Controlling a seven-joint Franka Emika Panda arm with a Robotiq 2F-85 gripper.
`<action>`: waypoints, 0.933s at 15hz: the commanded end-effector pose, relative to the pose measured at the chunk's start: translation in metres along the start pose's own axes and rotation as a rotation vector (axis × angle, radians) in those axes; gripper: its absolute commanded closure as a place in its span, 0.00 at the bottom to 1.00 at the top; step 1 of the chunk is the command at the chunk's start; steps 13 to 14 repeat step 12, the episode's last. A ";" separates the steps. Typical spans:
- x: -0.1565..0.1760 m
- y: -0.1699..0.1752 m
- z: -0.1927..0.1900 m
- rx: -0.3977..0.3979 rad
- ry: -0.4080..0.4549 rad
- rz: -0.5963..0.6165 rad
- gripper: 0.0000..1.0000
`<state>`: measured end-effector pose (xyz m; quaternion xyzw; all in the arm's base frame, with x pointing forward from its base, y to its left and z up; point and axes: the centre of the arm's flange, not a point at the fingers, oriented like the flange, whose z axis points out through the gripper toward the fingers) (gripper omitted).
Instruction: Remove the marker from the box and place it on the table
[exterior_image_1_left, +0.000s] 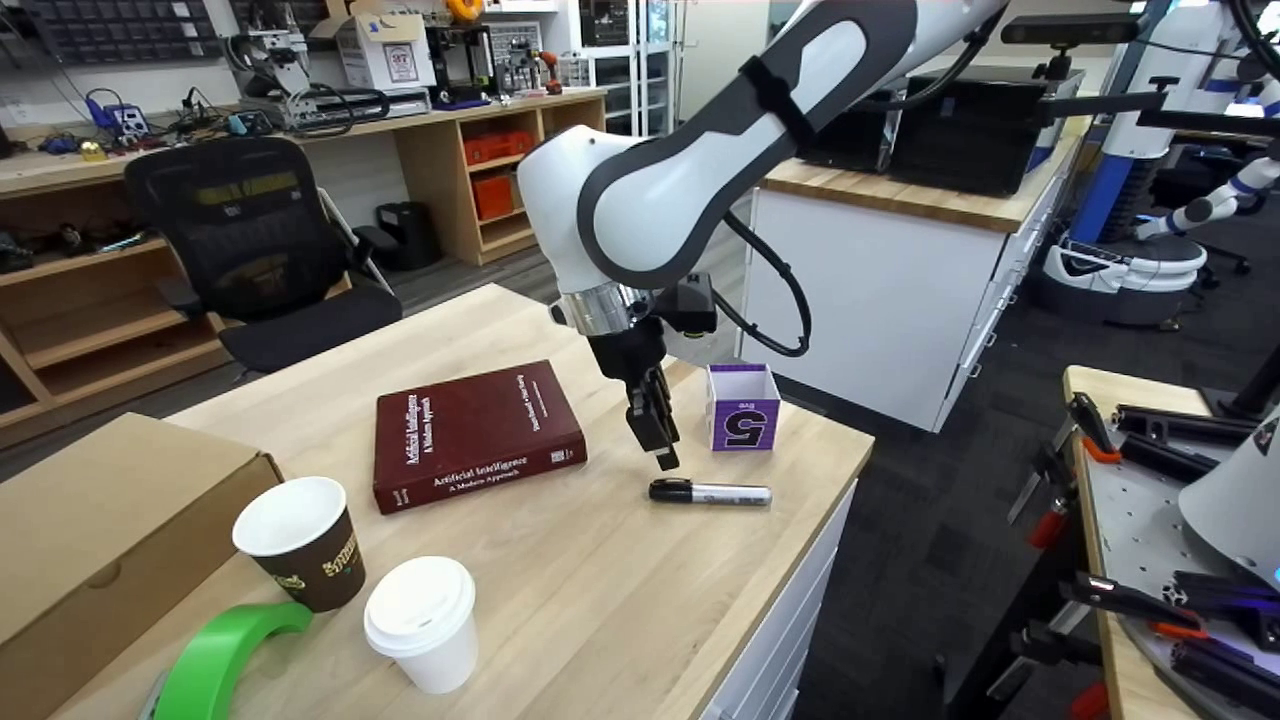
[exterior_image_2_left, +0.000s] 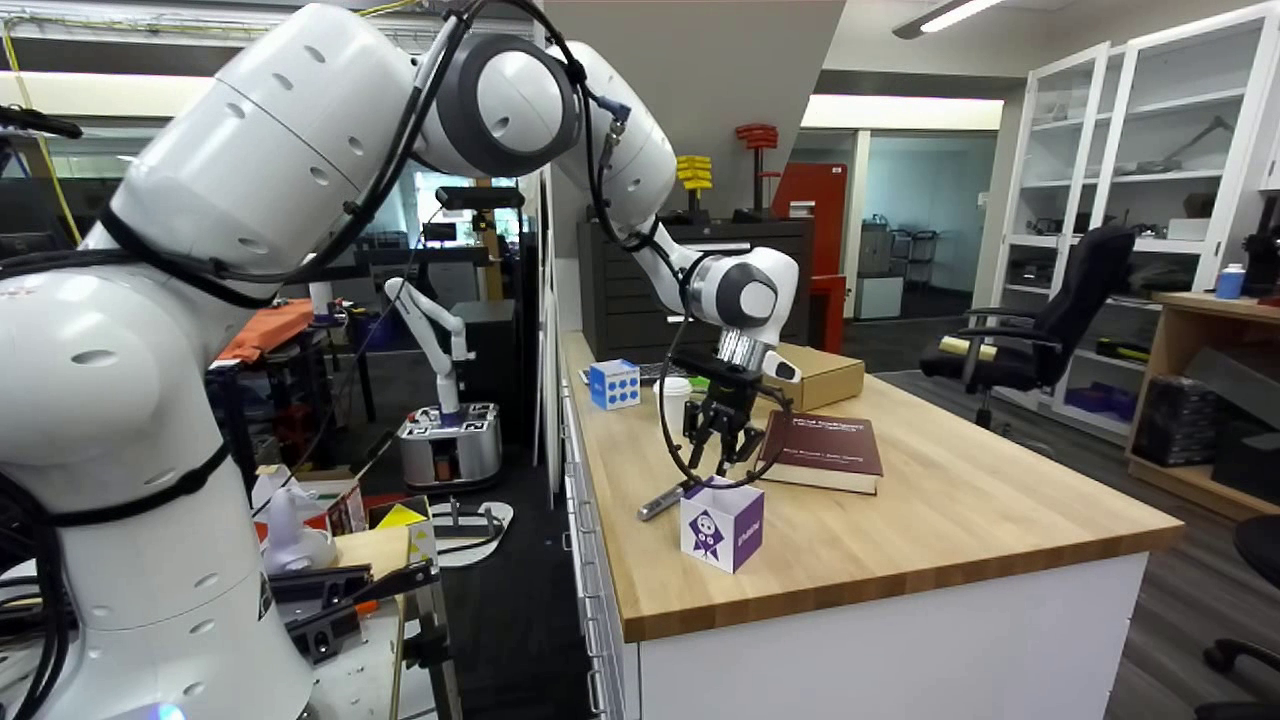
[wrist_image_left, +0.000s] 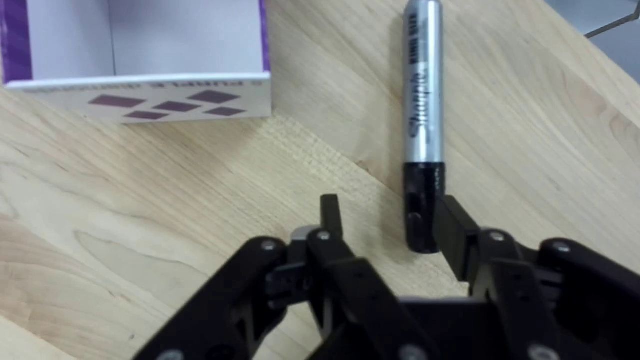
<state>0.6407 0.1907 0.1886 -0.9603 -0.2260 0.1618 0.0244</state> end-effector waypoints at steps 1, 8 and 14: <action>0.002 0.012 -0.012 0.009 -0.004 -0.007 0.17; 0.001 0.016 -0.009 0.007 0.022 0.023 0.00; 0.002 0.013 -0.007 0.007 0.019 0.019 0.00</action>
